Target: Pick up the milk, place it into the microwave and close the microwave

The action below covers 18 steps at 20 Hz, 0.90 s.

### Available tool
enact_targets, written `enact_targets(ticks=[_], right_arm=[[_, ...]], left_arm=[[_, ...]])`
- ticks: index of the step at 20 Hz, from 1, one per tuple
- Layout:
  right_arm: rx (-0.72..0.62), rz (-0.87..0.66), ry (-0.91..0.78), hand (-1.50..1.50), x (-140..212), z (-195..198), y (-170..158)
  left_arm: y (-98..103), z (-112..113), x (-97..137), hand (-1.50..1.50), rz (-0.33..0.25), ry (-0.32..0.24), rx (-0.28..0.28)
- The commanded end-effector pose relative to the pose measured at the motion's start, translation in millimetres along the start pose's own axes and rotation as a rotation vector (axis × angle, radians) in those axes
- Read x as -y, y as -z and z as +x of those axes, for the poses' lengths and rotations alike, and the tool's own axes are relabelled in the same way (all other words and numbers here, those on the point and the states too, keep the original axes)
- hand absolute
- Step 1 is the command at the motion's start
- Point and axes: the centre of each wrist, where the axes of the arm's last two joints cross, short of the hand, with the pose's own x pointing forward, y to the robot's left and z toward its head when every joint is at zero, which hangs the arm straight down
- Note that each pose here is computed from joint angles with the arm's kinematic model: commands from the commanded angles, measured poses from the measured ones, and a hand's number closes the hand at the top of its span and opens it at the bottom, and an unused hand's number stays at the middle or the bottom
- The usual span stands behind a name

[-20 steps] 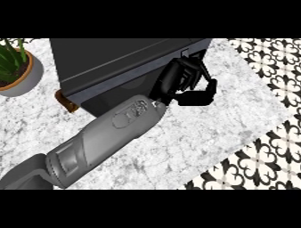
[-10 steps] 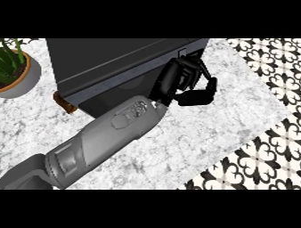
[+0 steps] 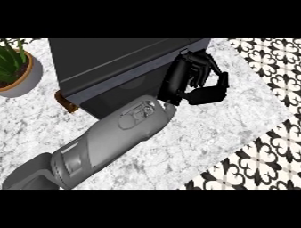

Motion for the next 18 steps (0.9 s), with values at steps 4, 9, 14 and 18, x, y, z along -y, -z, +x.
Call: enact_targets(ticks=[4, 9, 14, 18], right_arm=[[0.016, -0.042, -0.016, -1.5, 7.8, 7.5, -1.8], [0.027, -0.08, -0.054, -1.5, 16.1, 17.7, -3.3], [0.026, -0.085, -0.066, -1.5, 16.1, 25.8, -3.6], [0.034, -0.099, -0.067, -1.5, 17.8, 31.5, -6.0]], left_arm=[[7.1, -23.5, -13.3, 1.5, 0.232, -0.003, -0.17], [2.9, -34.5, -17.1, 1.5, 0.201, 0.008, -0.199], [2.6, -44.4, -31.6, 1.5, 0.208, 0.036, -0.218], [-1.9, -54.8, -44.9, -1.5, 0.198, 0.069, -0.226]])
